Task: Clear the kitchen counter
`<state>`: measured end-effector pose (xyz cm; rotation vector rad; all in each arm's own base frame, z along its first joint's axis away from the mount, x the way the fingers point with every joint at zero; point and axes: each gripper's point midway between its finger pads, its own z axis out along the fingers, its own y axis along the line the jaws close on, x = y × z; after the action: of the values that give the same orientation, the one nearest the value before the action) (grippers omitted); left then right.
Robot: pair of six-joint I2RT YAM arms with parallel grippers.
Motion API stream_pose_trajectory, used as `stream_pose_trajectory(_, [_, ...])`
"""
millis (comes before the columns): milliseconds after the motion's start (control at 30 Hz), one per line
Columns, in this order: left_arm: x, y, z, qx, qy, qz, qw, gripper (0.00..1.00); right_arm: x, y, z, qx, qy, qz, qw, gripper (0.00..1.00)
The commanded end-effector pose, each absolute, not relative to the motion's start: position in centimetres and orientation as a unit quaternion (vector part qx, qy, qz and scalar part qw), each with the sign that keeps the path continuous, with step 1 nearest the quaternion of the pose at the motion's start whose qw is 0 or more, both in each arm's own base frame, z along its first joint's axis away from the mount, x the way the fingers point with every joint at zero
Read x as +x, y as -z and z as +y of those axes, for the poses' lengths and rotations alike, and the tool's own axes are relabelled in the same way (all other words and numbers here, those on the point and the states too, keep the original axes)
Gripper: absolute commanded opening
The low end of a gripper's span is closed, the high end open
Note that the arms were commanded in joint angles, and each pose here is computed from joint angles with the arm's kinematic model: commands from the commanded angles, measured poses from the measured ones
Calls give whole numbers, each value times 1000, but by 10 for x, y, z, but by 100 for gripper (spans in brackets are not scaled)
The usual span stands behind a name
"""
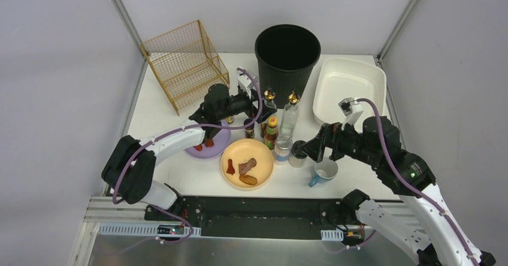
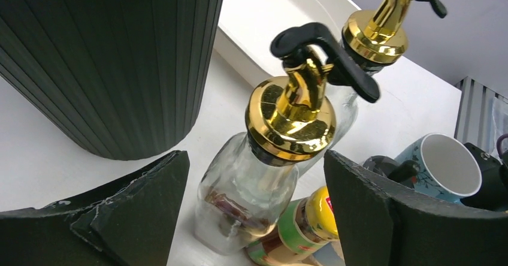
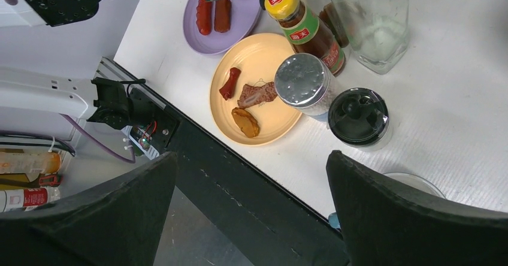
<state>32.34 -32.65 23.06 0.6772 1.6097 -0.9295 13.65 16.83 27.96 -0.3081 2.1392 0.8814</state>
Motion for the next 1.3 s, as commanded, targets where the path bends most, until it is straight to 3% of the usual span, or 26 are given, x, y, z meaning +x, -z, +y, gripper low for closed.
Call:
stream_pose_trajectory(0, [333, -260, -336, 286, 397, 639, 594, 84, 133, -282, 174, -128, -367, 833, 393, 99])
stream_pose_trajectory(500, [340, -266, -341, 270, 409, 623, 610, 62, 128, -265, 174, -117, -372, 841, 374, 99])
stream_pose_trajectory(833, [342, -265, -343, 265, 416, 620, 610, 31, 126, -261, 172, -112, -372, 843, 372, 99])
stream_pose_trajectory(1033, [340, -280, -341, 263, 416, 609, 622, 0, 124, -260, 172, -111, -375, 843, 371, 99])
stream_pose_trajectory(1267, [333, -310, -331, 273, 400, 592, 644, 0, 122, -265, 173, -109, -382, 839, 372, 99])
